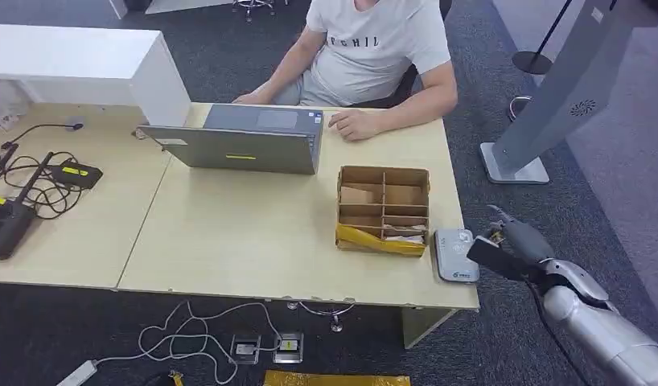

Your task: Pass the card to the sensor for recognition and then transmit it.

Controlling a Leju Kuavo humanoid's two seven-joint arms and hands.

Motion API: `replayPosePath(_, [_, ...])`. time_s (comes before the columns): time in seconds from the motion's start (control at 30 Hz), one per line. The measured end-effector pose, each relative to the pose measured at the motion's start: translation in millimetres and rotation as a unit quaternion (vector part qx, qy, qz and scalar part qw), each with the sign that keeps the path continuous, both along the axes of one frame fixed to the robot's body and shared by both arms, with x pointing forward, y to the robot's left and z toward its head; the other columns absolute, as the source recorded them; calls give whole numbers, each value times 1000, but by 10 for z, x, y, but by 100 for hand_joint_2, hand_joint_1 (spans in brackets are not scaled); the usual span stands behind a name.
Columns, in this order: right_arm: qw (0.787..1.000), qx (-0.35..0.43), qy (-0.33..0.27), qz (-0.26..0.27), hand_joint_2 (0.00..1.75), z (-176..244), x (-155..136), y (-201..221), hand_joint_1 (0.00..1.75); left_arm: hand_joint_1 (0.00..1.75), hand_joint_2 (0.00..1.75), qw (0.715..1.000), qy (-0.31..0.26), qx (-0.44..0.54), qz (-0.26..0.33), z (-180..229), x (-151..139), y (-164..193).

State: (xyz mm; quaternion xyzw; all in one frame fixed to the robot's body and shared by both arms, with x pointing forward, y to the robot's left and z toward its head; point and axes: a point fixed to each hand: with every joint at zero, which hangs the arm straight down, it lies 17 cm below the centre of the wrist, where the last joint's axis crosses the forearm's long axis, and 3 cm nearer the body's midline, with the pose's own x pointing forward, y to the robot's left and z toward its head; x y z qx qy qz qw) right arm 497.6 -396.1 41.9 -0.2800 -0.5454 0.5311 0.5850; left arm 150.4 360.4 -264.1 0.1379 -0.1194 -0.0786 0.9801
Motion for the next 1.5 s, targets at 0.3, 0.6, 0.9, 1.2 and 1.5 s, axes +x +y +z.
replayPosePath(0.3, [998, 31, 34, -30, 175, -134, 48, -142, 175, 0, 0, 1000, 1, -1, 2, -2, -8, 2])
replayPosePath(0.6, [996, 62, 51, -46, 175, -83, 132, -8, 175, 0, 0, 1000, 1, -3, 2, -2, -8, -2])
replayPosePath(0.9, [992, 110, 54, -38, 175, 184, 249, 350, 175, 0, 0, 1000, 1, -3, 5, -2, -10, 1])
replayPosePath(1.2, [984, 162, -71, 27, 175, 2097, 833, 941, 175, 0, 0, 1000, 1, -6, 3, 1, -4, 17])
replayPosePath(1.5, [964, 79, -240, 78, 175, 3370, 1108, 789, 175, 0, 0, 1000, -2, -17, -11, 18, 84, -46])
